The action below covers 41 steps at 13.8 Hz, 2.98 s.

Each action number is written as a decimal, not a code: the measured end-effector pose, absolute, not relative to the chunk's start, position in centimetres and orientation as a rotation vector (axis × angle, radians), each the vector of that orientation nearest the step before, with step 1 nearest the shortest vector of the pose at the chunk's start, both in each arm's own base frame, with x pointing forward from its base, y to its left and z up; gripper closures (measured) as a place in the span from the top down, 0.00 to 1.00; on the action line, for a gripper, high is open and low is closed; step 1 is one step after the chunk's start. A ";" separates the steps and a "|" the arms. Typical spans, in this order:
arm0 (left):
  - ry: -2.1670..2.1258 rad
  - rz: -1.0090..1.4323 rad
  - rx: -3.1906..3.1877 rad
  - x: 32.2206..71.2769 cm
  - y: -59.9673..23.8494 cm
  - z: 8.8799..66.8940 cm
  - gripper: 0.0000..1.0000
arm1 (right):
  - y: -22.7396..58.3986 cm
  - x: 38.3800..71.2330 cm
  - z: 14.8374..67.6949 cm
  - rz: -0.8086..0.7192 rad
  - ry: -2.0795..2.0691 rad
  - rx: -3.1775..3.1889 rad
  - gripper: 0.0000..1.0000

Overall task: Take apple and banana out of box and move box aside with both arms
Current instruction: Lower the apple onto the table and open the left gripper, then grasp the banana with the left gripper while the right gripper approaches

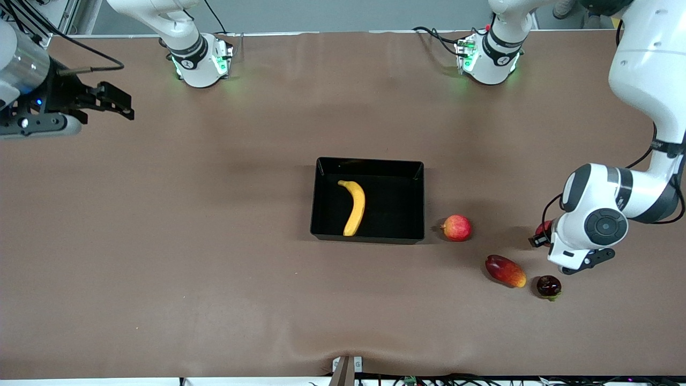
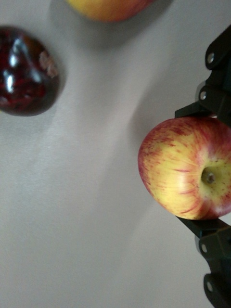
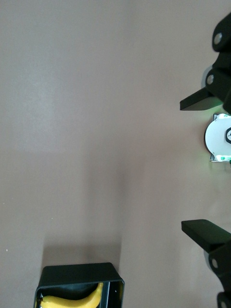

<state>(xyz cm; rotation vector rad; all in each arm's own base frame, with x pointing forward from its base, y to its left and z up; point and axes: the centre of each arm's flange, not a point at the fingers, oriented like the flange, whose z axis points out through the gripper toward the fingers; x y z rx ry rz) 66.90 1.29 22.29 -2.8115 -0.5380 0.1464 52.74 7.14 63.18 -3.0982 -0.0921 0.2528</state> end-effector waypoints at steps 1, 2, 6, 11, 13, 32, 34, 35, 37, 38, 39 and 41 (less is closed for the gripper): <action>-0.534 0.142 -2.815 66.9 1.9 21.2 0.78 | 7.1 53.2 62.6 0.257 -0.087 -3.099 1.00; -0.523 0.140 -2.813 66.9 2.3 20.2 0.78 | 7.0 53.8 61.9 0.259 -0.083 -3.099 1.00; -0.505 0.128 -2.816 67.0 2.4 19.4 0.93 | 7.3 56.5 57.0 0.356 -0.077 -3.098 1.00; -0.474 0.137 -2.894 67.4 -4.6 26.4 1.00 | 8.2 59.3 51.9 0.387 -0.084 -3.094 1.00; -0.425 0.127 -2.956 66.3 -11.0 31.6 1.00 | 9.2 59.7 50.5 0.407 -0.107 -3.093 1.00; -0.189 -0.069 -3.153 53.9 -46.9 23.5 1.00 | 11.8 61.8 45.7 0.395 -0.156 -3.098 1.00; -0.094 -0.071 -3.141 52.9 -48.6 21.5 1.00 | 11.9 61.8 45.7 0.394 -0.158 -3.098 1.00; -0.040 -0.065 -3.137 52.6 -49.1 20.8 1.00 | 12.0 61.8 45.7 0.389 -0.159 -3.098 1.00; 0.046 -0.057 -3.139 52.6 -49.3 20.0 1.00 | 12.5 62.0 45.8 0.360 -0.170 -3.099 1.00; 0.069 -0.056 -3.142 52.7 -49.3 19.8 1.00 | 13.0 62.0 45.9 0.342 -0.180 -3.100 1.00; 0.081 -0.052 -3.142 52.6 -49.4 19.6 1.00 | 13.5 62.0 46.0 0.327 -0.190 -3.100 1.00; 0.095 -0.036 -3.139 52.1 -49.7 18.8 1.00 | 14.0 62.0 45.9 0.318 -0.201 -3.101 1.00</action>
